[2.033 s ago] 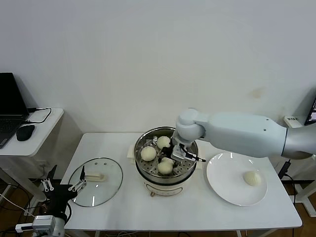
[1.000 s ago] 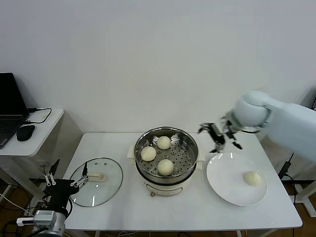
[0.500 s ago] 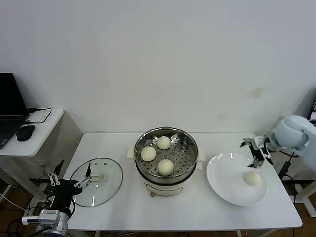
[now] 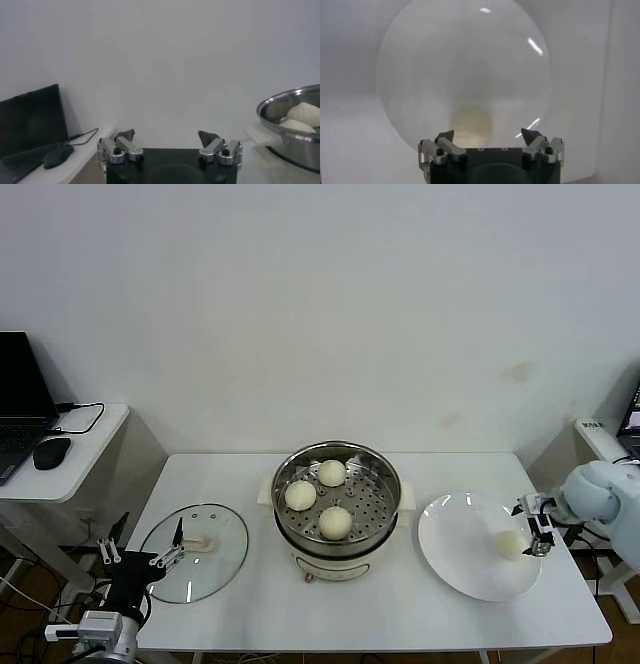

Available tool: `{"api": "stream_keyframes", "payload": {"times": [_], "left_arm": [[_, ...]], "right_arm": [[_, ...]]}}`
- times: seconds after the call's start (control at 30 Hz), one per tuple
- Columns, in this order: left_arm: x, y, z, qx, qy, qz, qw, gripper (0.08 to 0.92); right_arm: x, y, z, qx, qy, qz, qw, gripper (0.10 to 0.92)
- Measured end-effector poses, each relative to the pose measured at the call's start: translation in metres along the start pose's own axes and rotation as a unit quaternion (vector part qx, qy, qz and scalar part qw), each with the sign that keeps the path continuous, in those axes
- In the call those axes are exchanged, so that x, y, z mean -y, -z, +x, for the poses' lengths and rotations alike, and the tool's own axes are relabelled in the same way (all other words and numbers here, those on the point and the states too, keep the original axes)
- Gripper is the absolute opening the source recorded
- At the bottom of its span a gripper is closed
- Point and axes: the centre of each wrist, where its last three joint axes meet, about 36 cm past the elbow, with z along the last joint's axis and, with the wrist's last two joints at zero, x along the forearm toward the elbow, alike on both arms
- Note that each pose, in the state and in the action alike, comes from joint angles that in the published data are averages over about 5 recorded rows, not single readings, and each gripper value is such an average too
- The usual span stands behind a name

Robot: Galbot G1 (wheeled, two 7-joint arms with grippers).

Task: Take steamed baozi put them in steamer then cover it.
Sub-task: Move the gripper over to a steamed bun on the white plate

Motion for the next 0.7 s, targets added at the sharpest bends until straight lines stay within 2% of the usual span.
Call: {"api": "stream_keyframes", "payload": {"times": [0.53,0.7], "left_arm": [[0.000,-0.002,0.000,-0.003,0.002,0.000,1.000,0.823],[0.000,-0.003,0.000,-0.004,0.003,0.001,1.000,0.823]], "right_arm": [[-0.003,0.004,-0.047,0.002,0.010,-0.021,1.000,0.823],[-0.001,0.007,-0.049,0.002,0.009,-0.024,1.000,0.780]]}}
